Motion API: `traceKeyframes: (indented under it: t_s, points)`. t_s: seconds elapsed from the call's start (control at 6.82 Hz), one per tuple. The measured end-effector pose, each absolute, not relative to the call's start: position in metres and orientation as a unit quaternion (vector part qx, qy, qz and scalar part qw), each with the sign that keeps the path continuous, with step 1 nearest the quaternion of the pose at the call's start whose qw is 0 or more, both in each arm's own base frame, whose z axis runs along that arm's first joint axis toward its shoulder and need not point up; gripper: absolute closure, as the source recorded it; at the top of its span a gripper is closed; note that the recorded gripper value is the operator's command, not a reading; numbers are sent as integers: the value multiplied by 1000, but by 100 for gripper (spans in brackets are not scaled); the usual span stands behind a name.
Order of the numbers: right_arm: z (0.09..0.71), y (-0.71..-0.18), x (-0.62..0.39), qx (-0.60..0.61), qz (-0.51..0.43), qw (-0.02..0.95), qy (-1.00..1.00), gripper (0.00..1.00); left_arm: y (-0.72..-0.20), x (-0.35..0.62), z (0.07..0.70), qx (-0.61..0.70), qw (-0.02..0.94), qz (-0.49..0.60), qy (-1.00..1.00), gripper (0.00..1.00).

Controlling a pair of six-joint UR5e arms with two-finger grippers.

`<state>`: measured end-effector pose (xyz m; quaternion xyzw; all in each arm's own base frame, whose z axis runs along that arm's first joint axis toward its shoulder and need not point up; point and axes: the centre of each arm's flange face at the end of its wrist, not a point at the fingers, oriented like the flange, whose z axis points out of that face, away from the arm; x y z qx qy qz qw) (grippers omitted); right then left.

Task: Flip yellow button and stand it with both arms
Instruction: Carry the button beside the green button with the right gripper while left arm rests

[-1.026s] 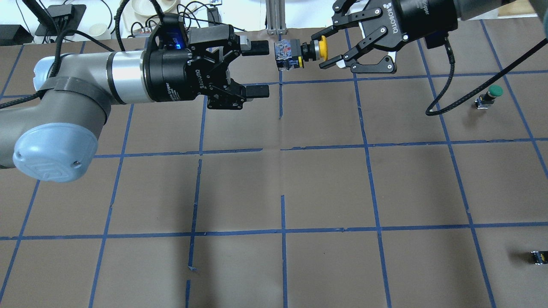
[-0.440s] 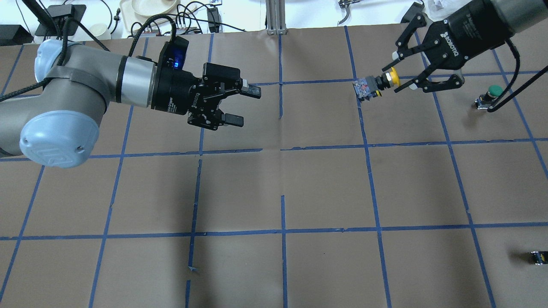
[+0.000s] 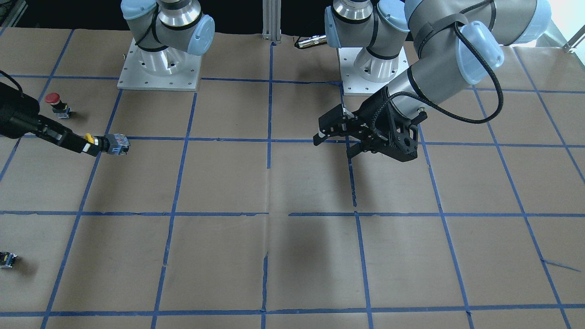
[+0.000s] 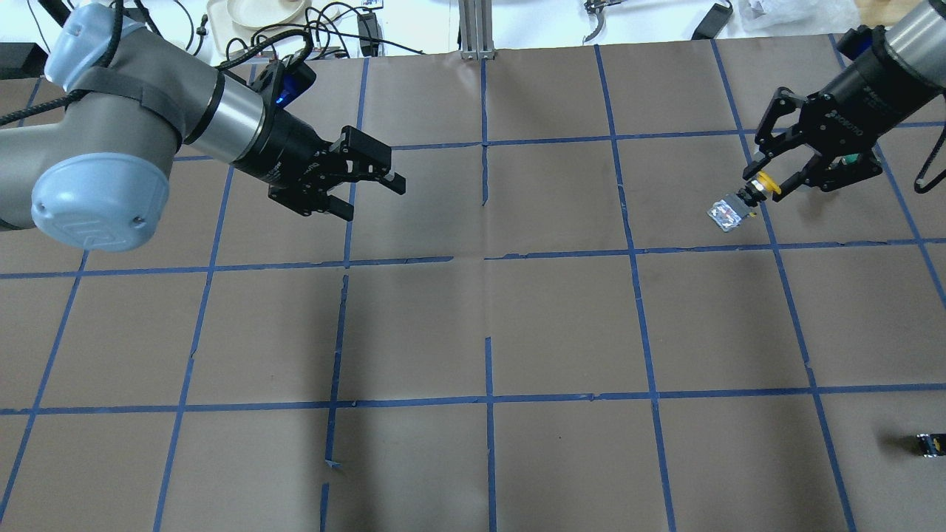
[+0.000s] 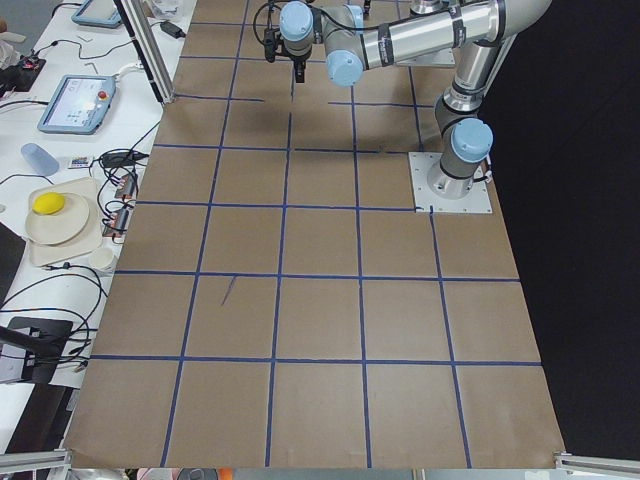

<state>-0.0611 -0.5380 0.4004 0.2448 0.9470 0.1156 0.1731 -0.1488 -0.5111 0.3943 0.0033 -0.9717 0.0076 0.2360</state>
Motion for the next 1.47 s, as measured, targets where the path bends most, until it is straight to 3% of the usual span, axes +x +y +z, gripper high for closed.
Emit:
traceKeyframes:
  t_s: [0.29,0.44,0.73,1.47]
  points:
    - [371,-546,-126,184,99,136,968,77,-521,-126,427,-17,37,31,-999,1]
    - [356,-549,-157,163,91,124,975,77,-525,-121,452,-18,-2,31,-999,0]
    - [328,-553,-203,127,81,101,983,77,-526,-119,496,-16,-20,12,-1000,0]
    - [266,-560,-291,34,27,79,996,77,-523,-116,499,5,-13,41,-999,0]
